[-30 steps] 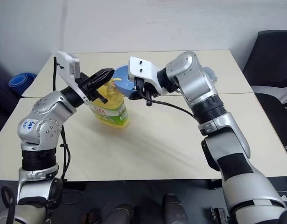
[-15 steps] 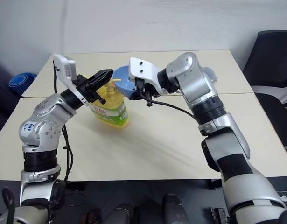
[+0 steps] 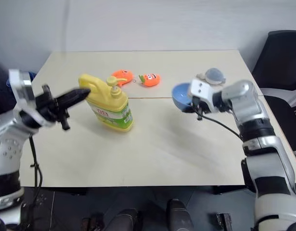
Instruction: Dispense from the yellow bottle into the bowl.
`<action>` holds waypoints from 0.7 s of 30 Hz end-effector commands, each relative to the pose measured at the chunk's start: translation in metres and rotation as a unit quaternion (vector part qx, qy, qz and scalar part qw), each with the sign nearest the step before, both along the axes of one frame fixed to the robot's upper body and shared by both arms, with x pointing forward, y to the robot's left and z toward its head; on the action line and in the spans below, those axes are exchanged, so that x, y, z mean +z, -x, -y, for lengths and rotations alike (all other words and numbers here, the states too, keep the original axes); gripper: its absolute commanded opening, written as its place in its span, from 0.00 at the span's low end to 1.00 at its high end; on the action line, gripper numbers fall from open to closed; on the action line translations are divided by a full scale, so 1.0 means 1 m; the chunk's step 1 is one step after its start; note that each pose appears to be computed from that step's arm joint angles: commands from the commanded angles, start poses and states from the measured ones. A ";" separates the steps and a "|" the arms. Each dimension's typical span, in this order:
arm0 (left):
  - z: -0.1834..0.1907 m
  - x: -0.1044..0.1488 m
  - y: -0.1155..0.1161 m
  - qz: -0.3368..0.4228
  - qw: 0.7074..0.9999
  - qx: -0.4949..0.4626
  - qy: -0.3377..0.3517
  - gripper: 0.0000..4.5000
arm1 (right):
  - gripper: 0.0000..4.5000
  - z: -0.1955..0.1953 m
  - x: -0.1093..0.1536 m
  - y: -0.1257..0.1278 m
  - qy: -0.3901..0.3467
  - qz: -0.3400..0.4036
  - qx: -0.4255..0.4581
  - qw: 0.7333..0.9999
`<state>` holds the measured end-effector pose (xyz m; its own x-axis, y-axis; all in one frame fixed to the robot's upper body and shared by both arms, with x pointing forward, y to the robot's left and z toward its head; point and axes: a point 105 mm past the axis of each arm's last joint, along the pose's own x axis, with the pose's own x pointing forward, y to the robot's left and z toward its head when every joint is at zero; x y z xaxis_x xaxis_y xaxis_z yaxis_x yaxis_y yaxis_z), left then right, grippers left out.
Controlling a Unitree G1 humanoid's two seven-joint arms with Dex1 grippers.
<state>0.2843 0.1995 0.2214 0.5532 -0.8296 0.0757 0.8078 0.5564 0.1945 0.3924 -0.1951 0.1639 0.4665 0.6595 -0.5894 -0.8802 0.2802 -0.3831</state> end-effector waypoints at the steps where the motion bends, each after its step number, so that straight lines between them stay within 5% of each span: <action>1: 0.001 -0.018 0.014 0.020 0.998 -0.010 -0.061 0.00 | 0.00 0.031 -0.015 0.006 0.008 0.016 -0.023 1.000; 5: -0.003 -0.060 0.023 -0.019 0.998 0.012 -0.057 0.00 | 0.00 0.052 -0.046 0.020 0.004 -0.002 -0.036 0.999; 8: -0.010 -0.075 0.024 -0.038 0.997 0.037 -0.055 0.12 | 0.00 0.056 -0.052 0.023 -0.017 -0.008 -0.046 0.999; 16: -0.041 -0.102 0.034 -0.063 0.992 0.075 -0.086 0.65 | 0.57 0.046 -0.020 0.048 -0.121 0.098 0.023 0.988; 21: -0.057 -0.111 0.043 -0.059 0.986 0.093 -0.129 0.98 | 0.94 0.025 -0.004 0.099 -0.221 0.129 0.081 0.963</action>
